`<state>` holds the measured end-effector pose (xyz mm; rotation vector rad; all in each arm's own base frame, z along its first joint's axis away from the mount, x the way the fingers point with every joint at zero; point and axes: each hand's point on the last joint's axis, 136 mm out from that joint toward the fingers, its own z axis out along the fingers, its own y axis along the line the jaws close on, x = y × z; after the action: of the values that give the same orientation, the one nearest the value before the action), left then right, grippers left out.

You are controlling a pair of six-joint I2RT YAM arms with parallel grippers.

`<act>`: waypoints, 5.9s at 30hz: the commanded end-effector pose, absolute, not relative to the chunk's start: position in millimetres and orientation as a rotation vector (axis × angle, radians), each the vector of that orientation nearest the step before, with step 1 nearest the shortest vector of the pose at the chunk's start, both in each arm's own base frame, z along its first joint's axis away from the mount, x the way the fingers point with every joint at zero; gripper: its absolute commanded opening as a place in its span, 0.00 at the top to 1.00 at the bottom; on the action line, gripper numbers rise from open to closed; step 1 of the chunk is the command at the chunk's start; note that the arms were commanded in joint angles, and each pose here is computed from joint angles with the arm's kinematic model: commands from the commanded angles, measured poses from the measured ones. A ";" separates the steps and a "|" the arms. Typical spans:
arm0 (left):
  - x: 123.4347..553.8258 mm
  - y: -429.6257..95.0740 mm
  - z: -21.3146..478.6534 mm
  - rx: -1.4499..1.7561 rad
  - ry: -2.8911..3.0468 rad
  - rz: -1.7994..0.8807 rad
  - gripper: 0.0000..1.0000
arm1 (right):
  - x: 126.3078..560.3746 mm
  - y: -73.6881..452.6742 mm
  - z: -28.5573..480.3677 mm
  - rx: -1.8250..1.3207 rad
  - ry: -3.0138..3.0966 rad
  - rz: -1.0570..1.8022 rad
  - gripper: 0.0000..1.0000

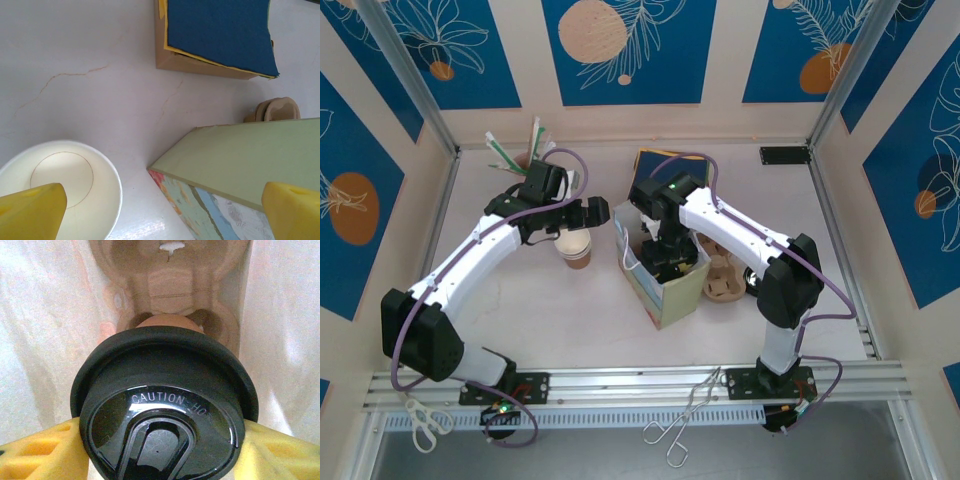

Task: Pack the takeout coffee

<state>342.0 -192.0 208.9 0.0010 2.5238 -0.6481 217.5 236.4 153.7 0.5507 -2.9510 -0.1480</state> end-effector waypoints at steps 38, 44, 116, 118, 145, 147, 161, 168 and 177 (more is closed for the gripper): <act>347.4 -190.7 217.6 0.006 2.508 -0.673 0.00 | 212.1 232.5 175.9 0.551 -2.972 -0.113 0.36; 348.0 -190.2 216.3 0.003 2.510 -0.670 0.00 | 211.8 232.4 176.8 0.546 -2.975 -0.116 0.36; 350.2 -190.7 215.8 0.004 2.512 -0.671 0.00 | 207.2 228.1 157.1 0.498 -2.912 -0.127 0.36; 350.1 -190.6 215.7 0.004 2.513 -0.670 0.00 | 207.2 228.0 157.8 0.501 -2.913 -0.129 0.36; 350.0 -190.6 215.2 0.004 2.514 -0.670 0.00 | 207.9 228.3 156.5 0.500 -2.912 -0.125 0.36; 350.0 -190.7 215.2 0.002 2.514 -0.671 0.00 | 208.1 228.4 156.6 0.500 -2.913 -0.126 0.36; 350.1 -190.3 215.6 0.002 2.513 -0.671 0.00 | 210.9 230.1 150.9 0.497 -2.916 -0.129 0.36; 349.6 -190.8 216.1 0.004 2.513 -0.674 0.00 | 213.7 230.8 142.9 0.495 -2.911 -0.128 0.36; 349.0 -189.3 216.8 0.003 2.514 -0.666 0.00 | 217.9 229.0 135.7 0.485 -2.916 -0.125 0.36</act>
<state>346.1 -190.4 206.2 -0.0109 2.5318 -0.6492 220.2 229.2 143.7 0.4969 -2.9476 -0.1211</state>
